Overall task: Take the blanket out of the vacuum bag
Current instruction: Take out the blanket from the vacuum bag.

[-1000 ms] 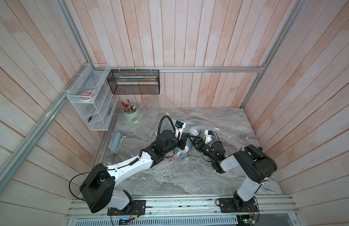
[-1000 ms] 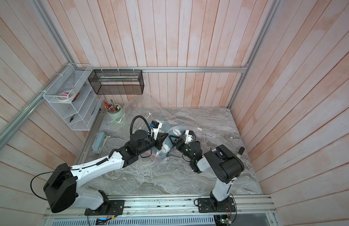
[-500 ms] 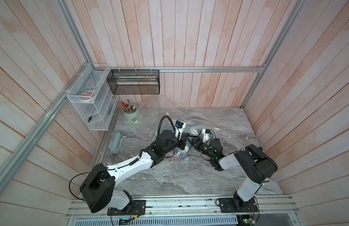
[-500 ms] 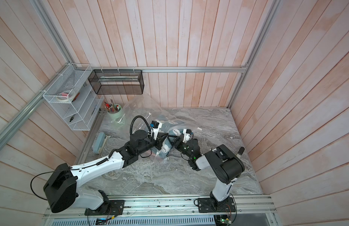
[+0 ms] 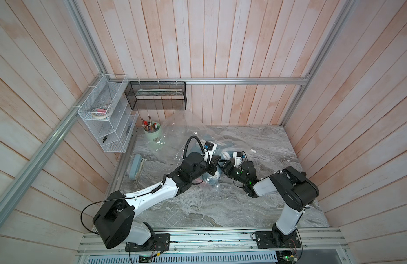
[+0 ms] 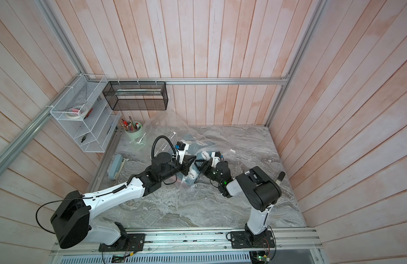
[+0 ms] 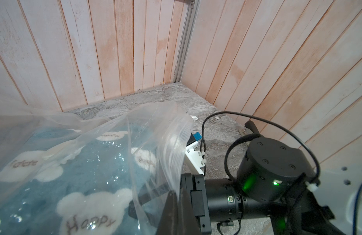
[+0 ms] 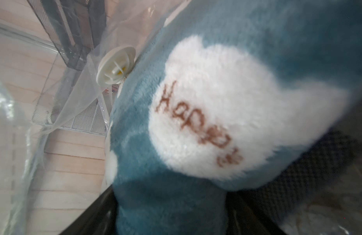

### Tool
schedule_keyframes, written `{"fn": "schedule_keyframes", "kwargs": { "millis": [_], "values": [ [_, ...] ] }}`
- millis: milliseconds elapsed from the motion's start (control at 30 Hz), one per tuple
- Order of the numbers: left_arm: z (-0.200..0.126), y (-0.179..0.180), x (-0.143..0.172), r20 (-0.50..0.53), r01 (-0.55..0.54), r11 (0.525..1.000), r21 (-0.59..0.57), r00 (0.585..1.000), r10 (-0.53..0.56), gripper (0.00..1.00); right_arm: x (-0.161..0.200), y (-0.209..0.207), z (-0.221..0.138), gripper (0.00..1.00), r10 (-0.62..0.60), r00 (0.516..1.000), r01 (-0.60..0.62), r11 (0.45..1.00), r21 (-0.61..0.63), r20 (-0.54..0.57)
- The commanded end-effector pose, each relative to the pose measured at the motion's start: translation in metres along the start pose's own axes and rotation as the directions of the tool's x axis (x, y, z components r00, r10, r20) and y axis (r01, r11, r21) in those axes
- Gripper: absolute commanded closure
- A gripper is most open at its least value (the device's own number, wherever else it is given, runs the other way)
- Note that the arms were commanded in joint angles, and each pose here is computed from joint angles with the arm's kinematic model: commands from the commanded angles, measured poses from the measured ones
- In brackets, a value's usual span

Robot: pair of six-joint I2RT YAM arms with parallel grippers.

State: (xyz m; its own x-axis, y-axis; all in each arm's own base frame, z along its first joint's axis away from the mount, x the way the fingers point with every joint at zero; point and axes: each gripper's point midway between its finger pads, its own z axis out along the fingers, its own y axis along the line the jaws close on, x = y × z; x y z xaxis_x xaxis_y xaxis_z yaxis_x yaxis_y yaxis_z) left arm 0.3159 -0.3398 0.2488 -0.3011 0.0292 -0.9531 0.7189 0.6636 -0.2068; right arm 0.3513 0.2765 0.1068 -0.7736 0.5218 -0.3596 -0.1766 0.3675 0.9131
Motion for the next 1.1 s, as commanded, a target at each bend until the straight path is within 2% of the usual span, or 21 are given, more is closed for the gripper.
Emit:
{"fn": "schedule_keyframes", "kwargs": {
  "millis": [0, 167, 400, 467, 600, 800, 933, 1000, 1033, 1067],
  "values": [
    [-0.001, -0.002, -0.004, 0.018, -0.016, 1.0, 0.014, 1.0, 0.016, 1.0, 0.016, -0.013, 0.009, 0.17, 0.004, 0.997, 0.0, 0.999, 0.05, -0.074],
    [-0.001, -0.003, -0.001, 0.015, -0.012, 1.0, 0.023, 1.0, 0.012, 1.0, 0.025, -0.03, 0.008, 0.17, 0.048, 0.994, -0.037, 0.994, 0.106, -0.101],
    [0.001, -0.005, 0.004, 0.004, -0.008, 0.999, 0.038, 1.0, 0.008, 1.0, 0.034, -0.039, 0.001, 0.17, 0.086, 0.991, -0.075, 0.992, 0.105, -0.104],
    [0.002, -0.005, 0.004, 0.002, -0.005, 0.999, 0.04, 1.0, 0.005, 1.0, 0.034, -0.033, 0.003, 0.17, 0.084, 0.991, -0.077, 0.995, 0.067, -0.105],
    [0.0, -0.005, -0.001, 0.016, -0.012, 0.999, 0.037, 1.0, 0.011, 1.0, 0.025, -0.003, 0.008, 0.17, 0.07, 0.993, -0.079, 0.992, -0.094, -0.09],
    [-0.003, -0.006, -0.003, 0.017, -0.02, 0.999, 0.038, 1.0, 0.019, 1.0, 0.012, 0.028, 0.015, 0.19, 0.032, 0.996, -0.048, 0.979, -0.2, -0.081],
    [-0.007, -0.005, -0.003, 0.025, -0.016, 0.999, 0.031, 1.0, 0.015, 1.0, 0.01, 0.041, 0.016, 0.2, 0.007, 0.996, -0.027, 0.975, -0.22, -0.089],
    [-0.007, -0.005, -0.002, 0.024, -0.016, 0.999, 0.034, 1.0, 0.015, 1.0, 0.009, 0.042, 0.017, 0.22, -0.008, 0.996, -0.011, 0.978, -0.209, -0.089],
    [-0.007, -0.005, -0.002, 0.024, -0.016, 0.999, 0.035, 1.0, 0.015, 1.0, 0.008, 0.041, 0.018, 0.27, -0.016, 0.996, -0.002, 0.98, -0.2, -0.091],
    [-0.007, -0.006, -0.002, 0.024, -0.016, 0.999, 0.038, 1.0, 0.015, 1.0, 0.008, 0.042, 0.02, 0.36, -0.024, 0.995, 0.005, 0.981, -0.195, -0.095]
  ]
}}
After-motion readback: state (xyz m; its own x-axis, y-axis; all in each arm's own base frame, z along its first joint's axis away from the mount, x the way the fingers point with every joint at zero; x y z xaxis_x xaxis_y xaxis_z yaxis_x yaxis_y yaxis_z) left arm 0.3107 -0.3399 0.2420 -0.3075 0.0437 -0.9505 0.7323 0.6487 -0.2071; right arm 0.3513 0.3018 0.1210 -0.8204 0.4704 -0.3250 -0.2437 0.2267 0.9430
